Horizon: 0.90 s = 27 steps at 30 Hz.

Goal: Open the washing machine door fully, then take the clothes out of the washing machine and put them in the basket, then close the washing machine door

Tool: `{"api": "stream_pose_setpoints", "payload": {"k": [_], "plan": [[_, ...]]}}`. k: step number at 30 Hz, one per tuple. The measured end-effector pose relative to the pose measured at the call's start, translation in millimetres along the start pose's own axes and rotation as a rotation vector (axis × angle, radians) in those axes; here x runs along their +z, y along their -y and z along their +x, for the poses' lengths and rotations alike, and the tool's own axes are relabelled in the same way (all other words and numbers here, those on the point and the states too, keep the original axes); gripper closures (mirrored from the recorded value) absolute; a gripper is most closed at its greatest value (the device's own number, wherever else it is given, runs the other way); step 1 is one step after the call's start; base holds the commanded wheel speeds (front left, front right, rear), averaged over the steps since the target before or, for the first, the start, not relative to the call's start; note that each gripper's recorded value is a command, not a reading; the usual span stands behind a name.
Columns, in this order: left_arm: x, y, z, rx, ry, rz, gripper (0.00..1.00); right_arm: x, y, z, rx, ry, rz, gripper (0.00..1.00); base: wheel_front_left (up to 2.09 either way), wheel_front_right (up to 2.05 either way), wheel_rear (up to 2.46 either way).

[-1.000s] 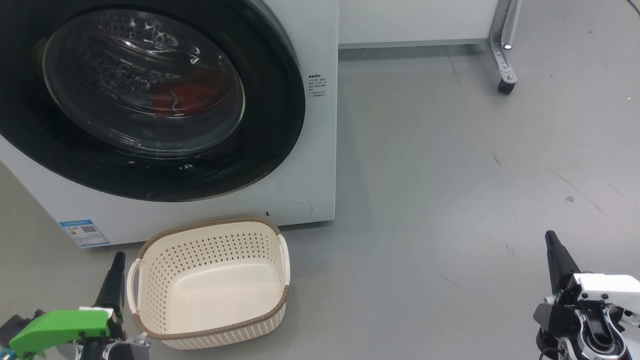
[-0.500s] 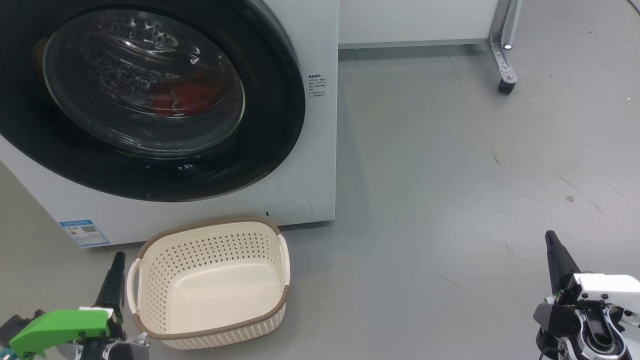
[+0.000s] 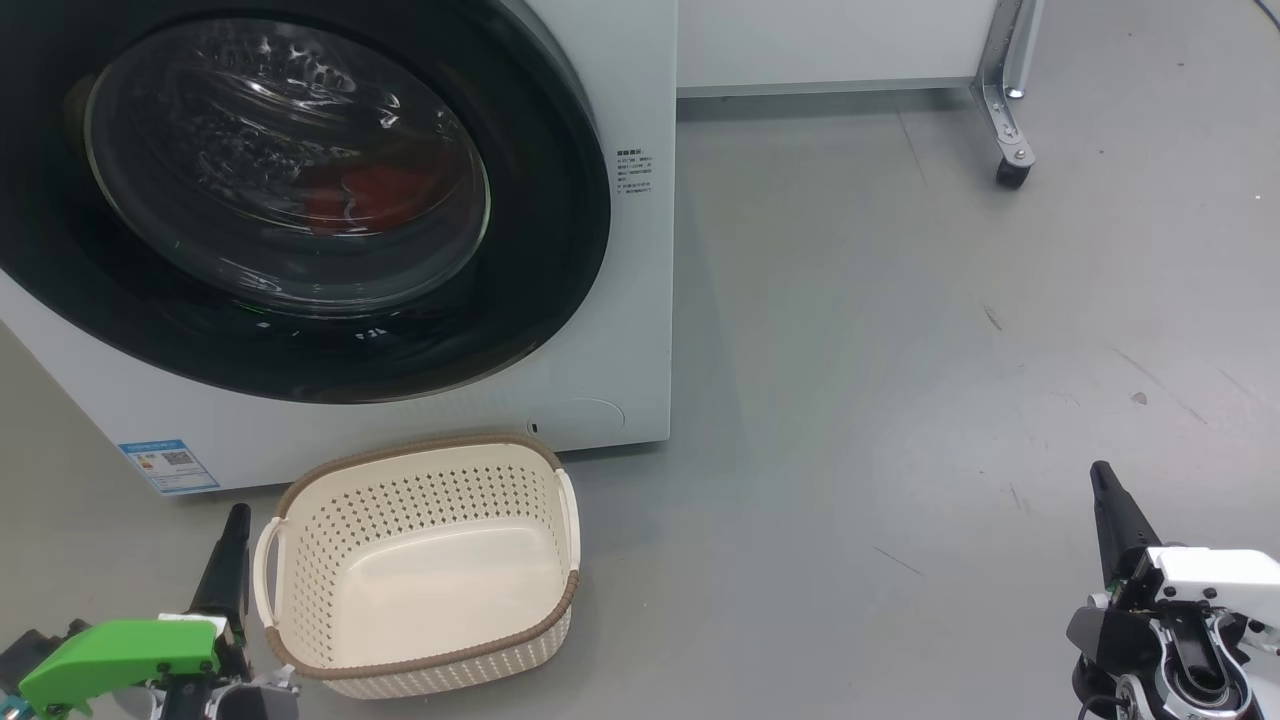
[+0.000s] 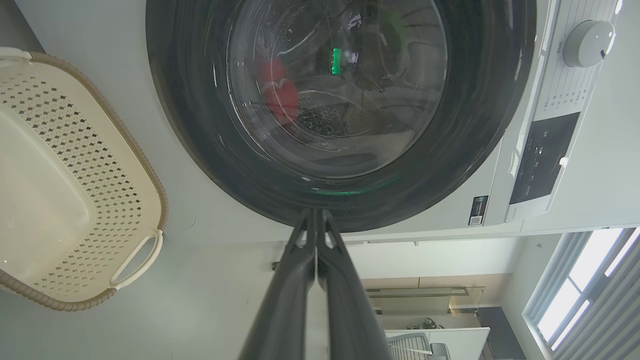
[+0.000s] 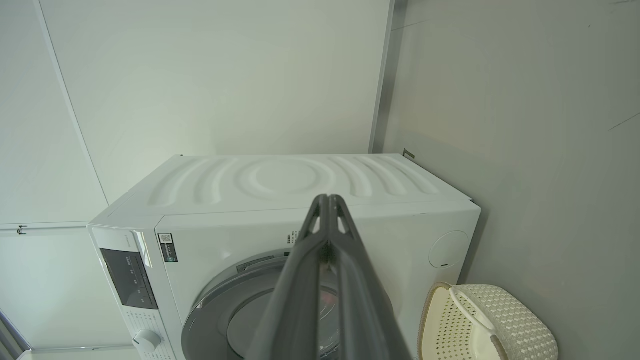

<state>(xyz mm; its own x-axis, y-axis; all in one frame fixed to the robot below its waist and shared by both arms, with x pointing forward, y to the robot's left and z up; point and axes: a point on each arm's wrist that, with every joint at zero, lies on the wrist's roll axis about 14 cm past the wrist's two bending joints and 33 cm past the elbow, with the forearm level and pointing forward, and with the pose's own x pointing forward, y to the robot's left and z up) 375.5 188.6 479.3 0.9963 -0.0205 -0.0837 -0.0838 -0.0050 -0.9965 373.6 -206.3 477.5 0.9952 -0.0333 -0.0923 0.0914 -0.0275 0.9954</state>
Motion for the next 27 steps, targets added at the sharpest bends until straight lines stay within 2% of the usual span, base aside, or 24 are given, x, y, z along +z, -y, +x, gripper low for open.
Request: {"api": "stream_pose_setpoints", "payload": {"k": [9,10,17,27], "plan": [[0,0,0,0.000,0.000,0.000,1.00,0,0,0,0.000,0.000,0.000,1.00,0.00,0.00,0.00],[0,-1,0,0.003,0.000,-0.001,0.00,0,1,0,-0.004,0.000,0.001,0.00,0.00,0.00,0.00],[-9,-42,-18,0.122,-0.002,-0.034,0.00,-8,45,-21,-0.129,0.003,0.038,0.00,0.00,0.00,0.00],[-9,-41,-17,0.120,0.007,-0.027,0.00,-12,40,-17,-0.119,-0.012,0.014,0.00,0.00,0.00,0.00]]}}
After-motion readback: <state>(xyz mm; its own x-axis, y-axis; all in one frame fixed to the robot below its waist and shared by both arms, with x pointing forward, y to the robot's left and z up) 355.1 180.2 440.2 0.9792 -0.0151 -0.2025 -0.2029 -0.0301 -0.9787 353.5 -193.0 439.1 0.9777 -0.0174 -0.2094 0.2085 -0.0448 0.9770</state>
